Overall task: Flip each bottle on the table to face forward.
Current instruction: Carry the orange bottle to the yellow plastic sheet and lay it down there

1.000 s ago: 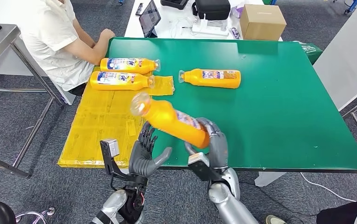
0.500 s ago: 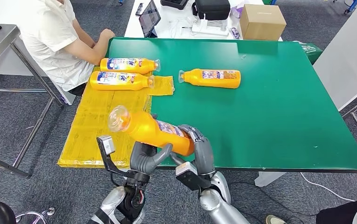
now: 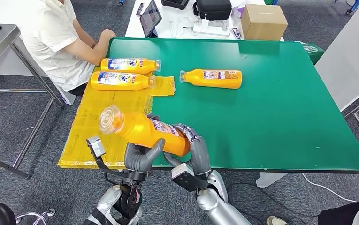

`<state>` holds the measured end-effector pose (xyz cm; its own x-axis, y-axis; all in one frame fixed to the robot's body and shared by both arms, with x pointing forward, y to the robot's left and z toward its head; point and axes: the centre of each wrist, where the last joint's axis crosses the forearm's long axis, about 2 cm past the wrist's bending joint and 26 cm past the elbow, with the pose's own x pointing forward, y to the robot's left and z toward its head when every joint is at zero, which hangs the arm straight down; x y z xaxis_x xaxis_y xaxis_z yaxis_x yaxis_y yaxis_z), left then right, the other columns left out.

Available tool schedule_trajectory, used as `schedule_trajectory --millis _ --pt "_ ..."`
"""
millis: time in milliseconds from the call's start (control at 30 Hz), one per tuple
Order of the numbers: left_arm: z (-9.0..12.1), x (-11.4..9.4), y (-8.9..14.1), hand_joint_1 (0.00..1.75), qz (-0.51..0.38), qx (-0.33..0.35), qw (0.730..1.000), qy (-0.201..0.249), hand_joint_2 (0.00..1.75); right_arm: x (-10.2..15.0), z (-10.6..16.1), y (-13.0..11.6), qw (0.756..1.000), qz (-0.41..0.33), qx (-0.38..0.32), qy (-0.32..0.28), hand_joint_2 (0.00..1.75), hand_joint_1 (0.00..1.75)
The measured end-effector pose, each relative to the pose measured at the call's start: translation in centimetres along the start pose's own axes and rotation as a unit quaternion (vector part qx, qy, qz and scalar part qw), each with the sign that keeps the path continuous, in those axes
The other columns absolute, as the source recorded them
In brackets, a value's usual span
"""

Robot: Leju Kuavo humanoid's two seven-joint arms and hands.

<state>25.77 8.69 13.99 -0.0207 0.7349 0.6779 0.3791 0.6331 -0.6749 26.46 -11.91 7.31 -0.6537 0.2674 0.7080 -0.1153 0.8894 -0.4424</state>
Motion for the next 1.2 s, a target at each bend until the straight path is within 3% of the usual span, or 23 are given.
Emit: schedule_trajectory --millis 33,167,467,600,733,900,1100,1200 --pt "0.0 0.0 0.0 1.75 0.000 -0.003 1.000 -0.001 1.75 0.0 0.0 0.1 1.000 -0.006 0.005 0.001 1.75 0.00" --pt "0.0 0.2 0.3 1.75 0.001 -0.009 1.000 -0.004 1.75 -0.1 0.3 0.2 0.999 -0.028 0.027 0.007 0.00 0.00" --pt "1.1 0.6 1.7 1.75 -0.013 -0.027 1.000 0.006 1.75 0.9 2.2 1.1 0.998 -0.029 0.049 0.000 0.00 0.00" --pt "2.0 0.7 2.5 1.75 -0.086 -0.008 0.996 0.006 1.75 2.4 4.1 1.5 0.999 -0.007 0.031 -0.011 0.00 0.00" --pt "1.9 1.6 4.0 1.75 -0.198 0.038 0.979 -0.022 1.75 3.5 5.6 1.4 0.999 0.039 -0.003 -0.026 0.00 0.00" --pt "1.7 3.4 5.8 1.75 -0.252 0.076 0.963 -0.049 1.75 4.6 6.8 0.7 0.997 0.069 -0.012 -0.039 0.00 0.00" --pt "1.2 5.9 8.3 1.75 -0.364 0.149 0.913 -0.106 1.75 5.3 7.9 -0.2 0.995 0.093 -0.014 -0.039 0.00 0.00" --pt "0.3 6.7 9.3 1.75 -0.470 0.172 0.855 -0.137 1.75 5.0 7.9 -0.7 0.995 0.097 -0.023 -0.031 0.00 0.00"
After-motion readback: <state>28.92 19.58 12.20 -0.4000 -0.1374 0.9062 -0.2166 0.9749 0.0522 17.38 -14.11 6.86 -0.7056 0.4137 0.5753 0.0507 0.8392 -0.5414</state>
